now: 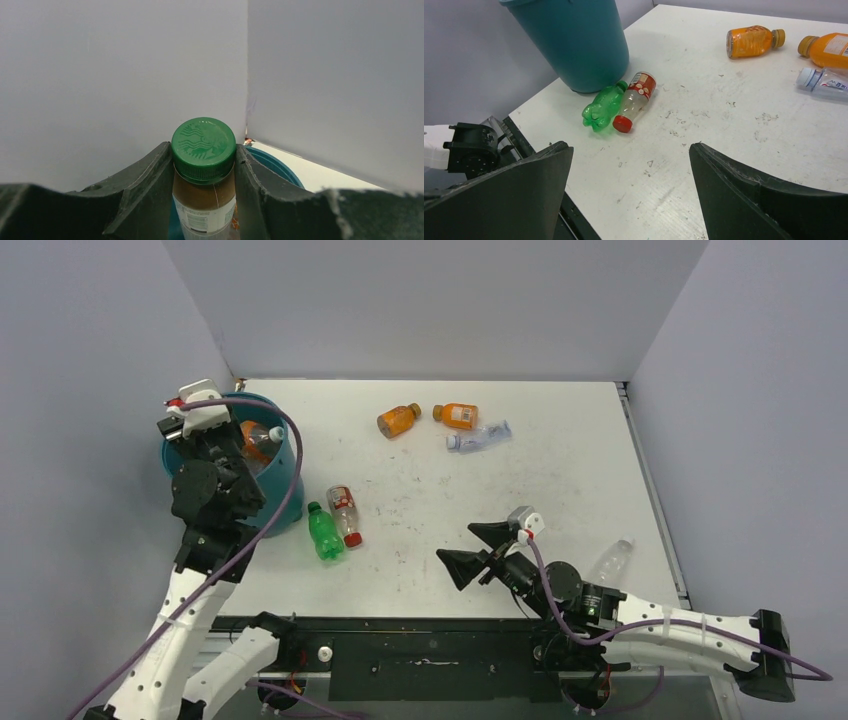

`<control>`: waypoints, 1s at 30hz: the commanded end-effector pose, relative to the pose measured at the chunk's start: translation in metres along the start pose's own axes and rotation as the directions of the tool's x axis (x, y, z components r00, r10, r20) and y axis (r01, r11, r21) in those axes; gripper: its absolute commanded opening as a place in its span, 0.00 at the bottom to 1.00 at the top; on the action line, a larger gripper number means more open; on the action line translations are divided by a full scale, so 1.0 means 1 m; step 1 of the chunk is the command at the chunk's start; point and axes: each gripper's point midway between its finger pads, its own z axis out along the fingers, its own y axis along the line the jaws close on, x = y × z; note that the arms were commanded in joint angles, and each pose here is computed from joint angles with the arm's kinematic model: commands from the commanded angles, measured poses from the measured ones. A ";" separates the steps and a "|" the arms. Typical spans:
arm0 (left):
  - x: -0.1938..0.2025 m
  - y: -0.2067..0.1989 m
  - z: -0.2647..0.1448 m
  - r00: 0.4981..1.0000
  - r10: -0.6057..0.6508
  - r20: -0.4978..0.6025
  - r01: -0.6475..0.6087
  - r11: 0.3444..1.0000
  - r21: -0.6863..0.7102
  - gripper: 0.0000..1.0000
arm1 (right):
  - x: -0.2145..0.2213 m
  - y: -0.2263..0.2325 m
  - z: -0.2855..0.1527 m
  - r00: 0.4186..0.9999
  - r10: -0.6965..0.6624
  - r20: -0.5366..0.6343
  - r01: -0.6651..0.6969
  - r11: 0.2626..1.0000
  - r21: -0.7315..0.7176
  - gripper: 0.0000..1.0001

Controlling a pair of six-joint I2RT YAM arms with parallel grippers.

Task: Put the plastic bottles in the bin
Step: Place the plastic bottle in the trash bin.

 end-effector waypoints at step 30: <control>0.188 0.015 -0.013 0.939 -0.069 -0.336 0.039 0.995 -0.096 0.00 | -0.006 -0.016 -0.007 0.997 0.025 0.076 -0.029 0.998 0.061 0.90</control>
